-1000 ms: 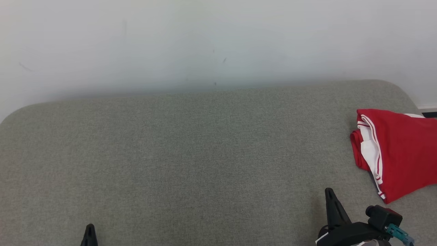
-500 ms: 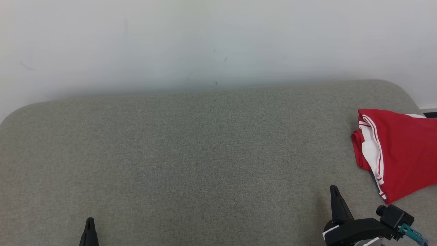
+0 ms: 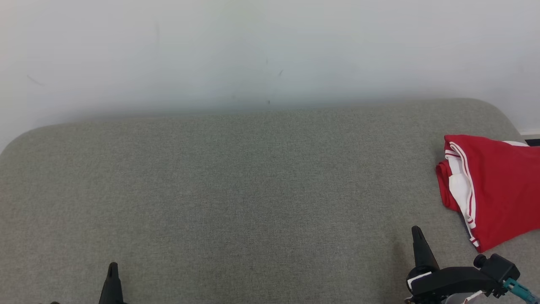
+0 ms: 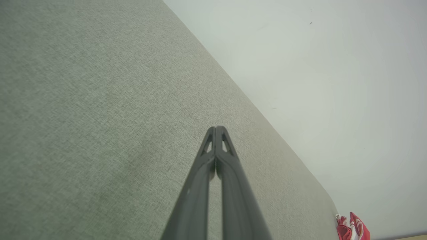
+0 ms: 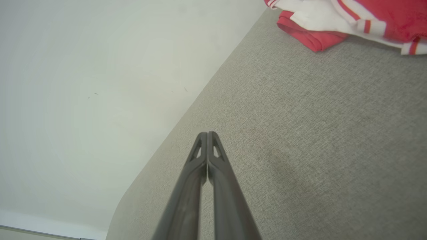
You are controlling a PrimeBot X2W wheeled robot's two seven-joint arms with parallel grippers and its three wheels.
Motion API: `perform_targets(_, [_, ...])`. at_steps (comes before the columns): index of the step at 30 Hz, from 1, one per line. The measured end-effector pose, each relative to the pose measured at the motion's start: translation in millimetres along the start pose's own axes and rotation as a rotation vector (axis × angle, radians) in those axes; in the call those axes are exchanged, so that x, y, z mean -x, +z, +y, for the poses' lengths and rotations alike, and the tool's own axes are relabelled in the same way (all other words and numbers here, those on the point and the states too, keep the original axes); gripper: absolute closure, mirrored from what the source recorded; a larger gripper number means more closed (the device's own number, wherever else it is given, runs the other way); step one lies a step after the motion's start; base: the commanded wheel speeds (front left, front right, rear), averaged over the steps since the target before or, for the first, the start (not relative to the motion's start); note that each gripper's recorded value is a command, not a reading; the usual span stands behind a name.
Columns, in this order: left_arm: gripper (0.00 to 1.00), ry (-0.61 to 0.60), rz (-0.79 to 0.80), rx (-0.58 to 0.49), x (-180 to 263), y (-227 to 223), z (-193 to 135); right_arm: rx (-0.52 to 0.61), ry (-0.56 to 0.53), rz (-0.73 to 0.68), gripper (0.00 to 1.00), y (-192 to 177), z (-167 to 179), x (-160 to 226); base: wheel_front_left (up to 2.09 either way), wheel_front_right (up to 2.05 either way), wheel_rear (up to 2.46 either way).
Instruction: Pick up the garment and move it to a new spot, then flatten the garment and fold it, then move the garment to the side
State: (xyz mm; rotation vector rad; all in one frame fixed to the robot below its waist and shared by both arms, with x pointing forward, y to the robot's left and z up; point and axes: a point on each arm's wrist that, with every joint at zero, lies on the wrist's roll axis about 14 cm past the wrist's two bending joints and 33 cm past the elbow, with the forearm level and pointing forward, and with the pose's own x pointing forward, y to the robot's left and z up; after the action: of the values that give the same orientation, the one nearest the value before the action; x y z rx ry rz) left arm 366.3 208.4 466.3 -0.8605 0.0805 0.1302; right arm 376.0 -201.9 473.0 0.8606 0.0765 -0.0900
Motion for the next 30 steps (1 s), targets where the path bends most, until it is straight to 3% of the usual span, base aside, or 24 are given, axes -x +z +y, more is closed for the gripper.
perform_targets(30, [1.00, -0.041, 0.016, 0.343, -8.8, 6.2, -14.9, -0.339, 0.029, -0.001, 1.00, 9.0, 9.3, -4.1, 0.00, 0.00, 0.00])
